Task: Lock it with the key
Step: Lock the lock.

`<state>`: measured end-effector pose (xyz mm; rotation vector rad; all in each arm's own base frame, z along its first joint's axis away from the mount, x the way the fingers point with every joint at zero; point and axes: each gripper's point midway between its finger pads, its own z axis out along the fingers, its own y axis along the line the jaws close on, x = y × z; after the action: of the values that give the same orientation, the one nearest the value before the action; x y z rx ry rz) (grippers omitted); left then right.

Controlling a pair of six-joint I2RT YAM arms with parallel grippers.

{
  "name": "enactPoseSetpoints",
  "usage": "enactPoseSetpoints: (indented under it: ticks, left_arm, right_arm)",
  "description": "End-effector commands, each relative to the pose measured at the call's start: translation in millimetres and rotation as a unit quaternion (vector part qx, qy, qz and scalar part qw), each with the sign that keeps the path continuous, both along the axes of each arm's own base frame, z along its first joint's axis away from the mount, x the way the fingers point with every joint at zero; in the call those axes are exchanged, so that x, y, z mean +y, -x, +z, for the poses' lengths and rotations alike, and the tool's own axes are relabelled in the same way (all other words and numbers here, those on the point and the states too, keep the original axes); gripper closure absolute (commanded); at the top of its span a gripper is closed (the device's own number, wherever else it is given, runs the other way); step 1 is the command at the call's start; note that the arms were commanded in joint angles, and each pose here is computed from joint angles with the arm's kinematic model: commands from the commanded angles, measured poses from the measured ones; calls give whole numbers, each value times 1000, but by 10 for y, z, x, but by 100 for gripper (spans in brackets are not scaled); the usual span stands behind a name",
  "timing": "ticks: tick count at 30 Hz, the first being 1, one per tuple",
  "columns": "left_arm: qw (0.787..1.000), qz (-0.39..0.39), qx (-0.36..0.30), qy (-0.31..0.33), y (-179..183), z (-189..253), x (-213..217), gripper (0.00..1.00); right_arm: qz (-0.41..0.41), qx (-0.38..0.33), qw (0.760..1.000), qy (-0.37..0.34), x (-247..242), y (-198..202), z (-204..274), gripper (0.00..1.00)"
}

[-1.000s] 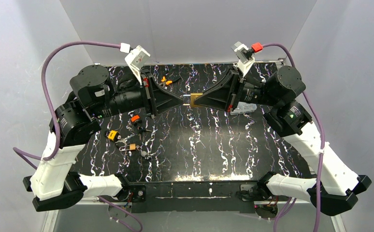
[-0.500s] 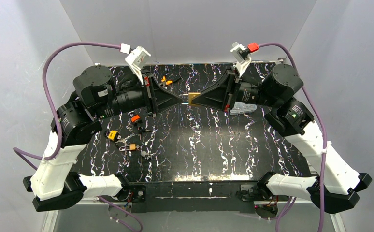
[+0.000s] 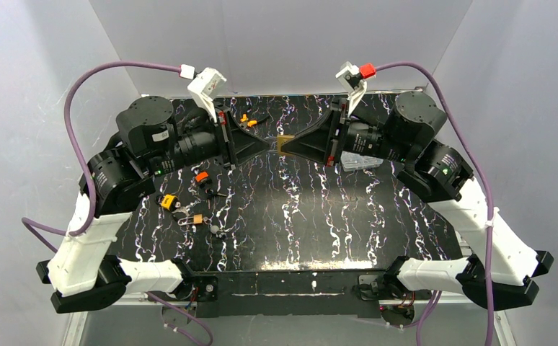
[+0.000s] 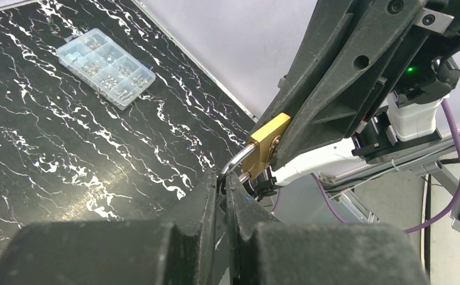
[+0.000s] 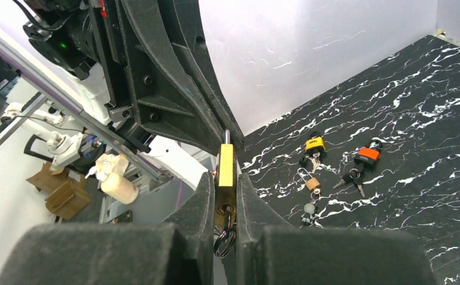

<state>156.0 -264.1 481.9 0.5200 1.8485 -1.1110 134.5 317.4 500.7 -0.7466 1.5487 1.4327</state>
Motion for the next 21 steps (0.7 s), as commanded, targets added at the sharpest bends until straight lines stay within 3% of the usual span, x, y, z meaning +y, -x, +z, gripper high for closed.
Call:
enactPoseSetpoints:
  ticks: [1,21]
  left_arm:
    - [998,-55,8,30,44,95,-347,100]
    - [994,-84,7,70,203,298,-565,100]
  right_arm:
    - [8,1,1000,20,262,-29,-91,99]
    - [-9,13,997,73,479,-147,-331,99]
